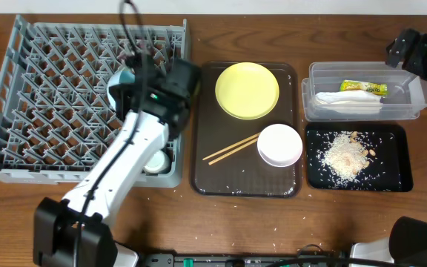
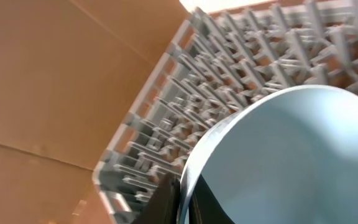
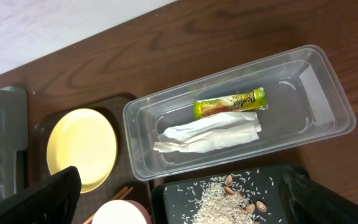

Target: Sort waste into correct bins and load items into the dishwasher

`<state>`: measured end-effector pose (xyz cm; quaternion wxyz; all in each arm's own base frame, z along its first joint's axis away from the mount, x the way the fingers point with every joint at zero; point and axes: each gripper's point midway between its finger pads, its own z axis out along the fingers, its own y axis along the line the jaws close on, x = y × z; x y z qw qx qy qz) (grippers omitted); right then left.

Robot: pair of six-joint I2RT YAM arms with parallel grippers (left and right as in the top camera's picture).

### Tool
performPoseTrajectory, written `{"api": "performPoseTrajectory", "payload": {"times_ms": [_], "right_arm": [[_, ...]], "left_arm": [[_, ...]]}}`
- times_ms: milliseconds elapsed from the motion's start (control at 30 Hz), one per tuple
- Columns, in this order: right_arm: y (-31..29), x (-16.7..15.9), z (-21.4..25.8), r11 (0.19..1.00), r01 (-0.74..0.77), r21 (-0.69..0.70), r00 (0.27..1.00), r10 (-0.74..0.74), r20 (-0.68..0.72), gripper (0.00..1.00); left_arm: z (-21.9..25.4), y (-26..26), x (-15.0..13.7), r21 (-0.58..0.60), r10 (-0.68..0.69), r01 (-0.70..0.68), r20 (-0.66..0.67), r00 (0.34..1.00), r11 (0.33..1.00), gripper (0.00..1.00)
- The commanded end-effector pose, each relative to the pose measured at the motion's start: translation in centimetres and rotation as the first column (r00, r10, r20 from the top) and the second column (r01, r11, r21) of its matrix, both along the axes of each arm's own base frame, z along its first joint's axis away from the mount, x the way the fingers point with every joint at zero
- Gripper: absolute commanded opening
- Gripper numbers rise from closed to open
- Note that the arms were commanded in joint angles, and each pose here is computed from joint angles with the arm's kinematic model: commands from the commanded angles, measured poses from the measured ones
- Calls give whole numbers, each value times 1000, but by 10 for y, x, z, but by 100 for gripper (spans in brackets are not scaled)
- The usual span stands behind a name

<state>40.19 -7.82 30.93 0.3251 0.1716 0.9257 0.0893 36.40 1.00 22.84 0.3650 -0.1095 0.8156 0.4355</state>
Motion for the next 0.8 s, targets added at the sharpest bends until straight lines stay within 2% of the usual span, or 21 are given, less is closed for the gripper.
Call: {"api": "performPoseTrajectory", "payload": {"times_ms": [0, 467, 767], "right_arm": [[-4, 0, 1, 1000, 18, 8, 1000, -18, 1, 99], [-4, 0, 1, 1000, 18, 8, 1000, -18, 1, 99], [-4, 0, 1, 1000, 18, 8, 1000, -18, 1, 99]], "left_arm": [[11, 7, -12, 184, 54, -71, 98, 994, 980, 7], [-36, 4, -16, 251, 52, -69, 74, 996, 966, 7], [-60, -23, -11, 292, -18, 16, 2, 1000, 956, 8]]}}
